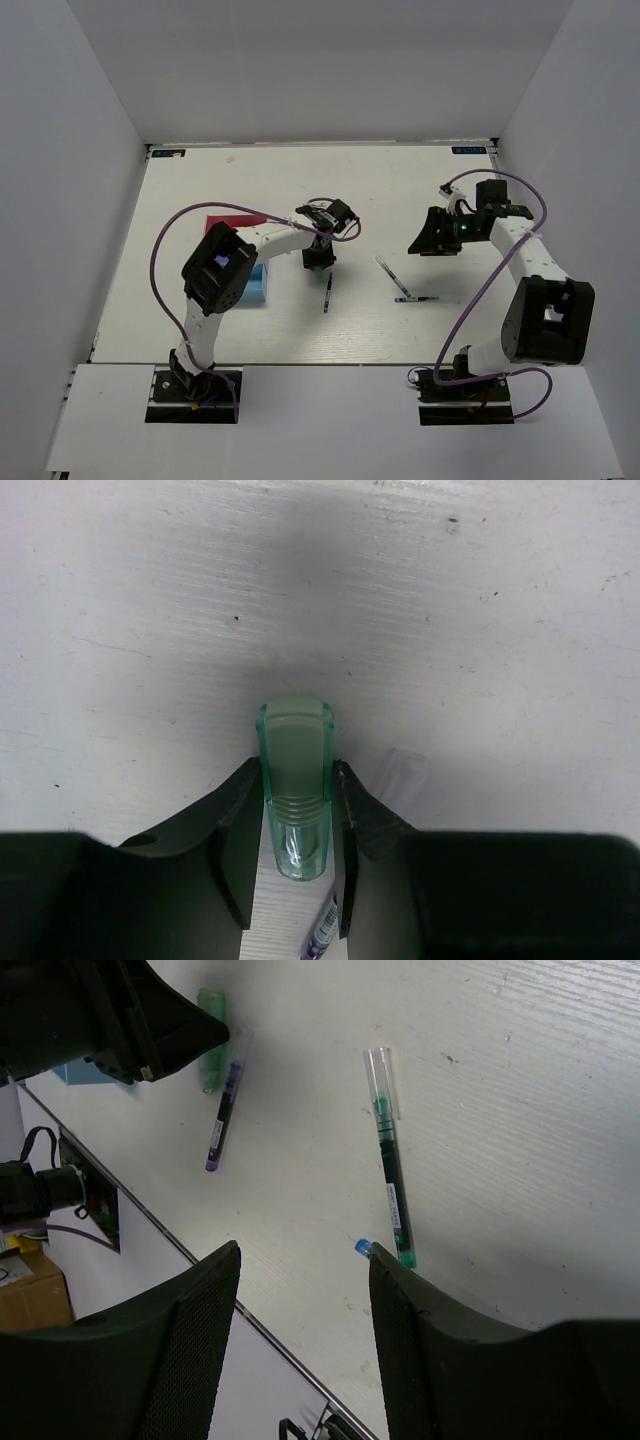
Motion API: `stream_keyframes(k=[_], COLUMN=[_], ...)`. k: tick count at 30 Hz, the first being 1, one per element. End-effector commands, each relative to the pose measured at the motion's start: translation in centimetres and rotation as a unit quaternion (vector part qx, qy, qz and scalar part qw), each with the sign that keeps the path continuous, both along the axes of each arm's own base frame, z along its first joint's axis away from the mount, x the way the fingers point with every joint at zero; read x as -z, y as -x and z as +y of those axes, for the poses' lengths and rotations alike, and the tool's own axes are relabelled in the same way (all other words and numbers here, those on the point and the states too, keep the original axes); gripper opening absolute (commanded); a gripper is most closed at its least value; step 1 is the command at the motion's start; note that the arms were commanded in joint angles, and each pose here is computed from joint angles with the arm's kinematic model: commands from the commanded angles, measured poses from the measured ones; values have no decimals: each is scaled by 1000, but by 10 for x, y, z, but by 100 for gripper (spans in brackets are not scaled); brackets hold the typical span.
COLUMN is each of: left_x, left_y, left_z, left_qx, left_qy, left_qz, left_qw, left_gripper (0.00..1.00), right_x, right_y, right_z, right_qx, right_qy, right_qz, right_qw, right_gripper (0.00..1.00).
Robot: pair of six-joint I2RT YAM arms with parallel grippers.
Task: Sort the stationery into containers
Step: Pick up the stationery from the center of the board, then place the stationery in the storage box.
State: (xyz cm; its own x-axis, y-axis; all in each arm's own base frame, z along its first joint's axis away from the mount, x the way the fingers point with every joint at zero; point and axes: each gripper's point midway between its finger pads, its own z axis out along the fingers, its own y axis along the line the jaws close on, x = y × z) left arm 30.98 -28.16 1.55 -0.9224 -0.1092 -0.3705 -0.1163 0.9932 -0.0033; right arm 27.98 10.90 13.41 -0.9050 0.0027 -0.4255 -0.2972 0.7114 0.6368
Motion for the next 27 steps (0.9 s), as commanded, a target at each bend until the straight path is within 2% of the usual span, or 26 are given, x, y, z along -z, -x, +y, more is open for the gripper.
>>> stream_keyframes(k=[1,3,5,7,8,9,10,11,12,16,19,22,25,27], left_x=[15,4,-22,-44,-72,-83,-89,-114,-119,-142,-153,-148,-138,-134], left_y=[14,14,8,0,-5,-11,-12,-19,-22,-25,-28,-26,-26,-27], left_z=[17,16,13,12,19,27,36,52,57,87,114,141,160,169], left_qx=[-10,-8,3,7,-5,-24,-34,-58,-81,-134,-187,-249,-274,-282], left_qy=[-29,-23,-12,-15,-16,-27,-35,-40,-30,7,12,24,21,11], left_qz=[15,9,-22,-59,-91,-116,-124,-163,-173,-200,-221,-228,-223,-218], left_qw=[999,1000,1000,998,996,993,991,984,981,971,957,941,935,934], left_gripper=[16,3,0,0,0,0,0,0,0,0,0,0,0,0], right_x=[-14,-15,-15,-15,-16,-16,-18,-17,-18,-18,-17,-18,-19,-20], right_y=[-4,-5,-4,-3,-3,-2,-2,-2,0,1,1,2,2,2], right_z=[2,2,2,3,3,5,7,6,8,9,10,11,11,12], right_qx=[-7,-7,-7,-10,-13,-18,-21,-22,-23,-27,-28,-31,-33,-35], right_qy=[-14,-14,-15,-18,-21,-28,-32,-32,-37,-42,-45,-49,-52,-54], right_qz=[-15,-17,-16,-16,-20,-18,-20,-20,-16,-16,-14,-13,-14,-17], right_qw=[1000,1000,1000,1000,999,999,999,999,999,999,998,998,998,998], right_gripper=[58,58,58,50,41,20,11,4,0,0,0,0,0,10])
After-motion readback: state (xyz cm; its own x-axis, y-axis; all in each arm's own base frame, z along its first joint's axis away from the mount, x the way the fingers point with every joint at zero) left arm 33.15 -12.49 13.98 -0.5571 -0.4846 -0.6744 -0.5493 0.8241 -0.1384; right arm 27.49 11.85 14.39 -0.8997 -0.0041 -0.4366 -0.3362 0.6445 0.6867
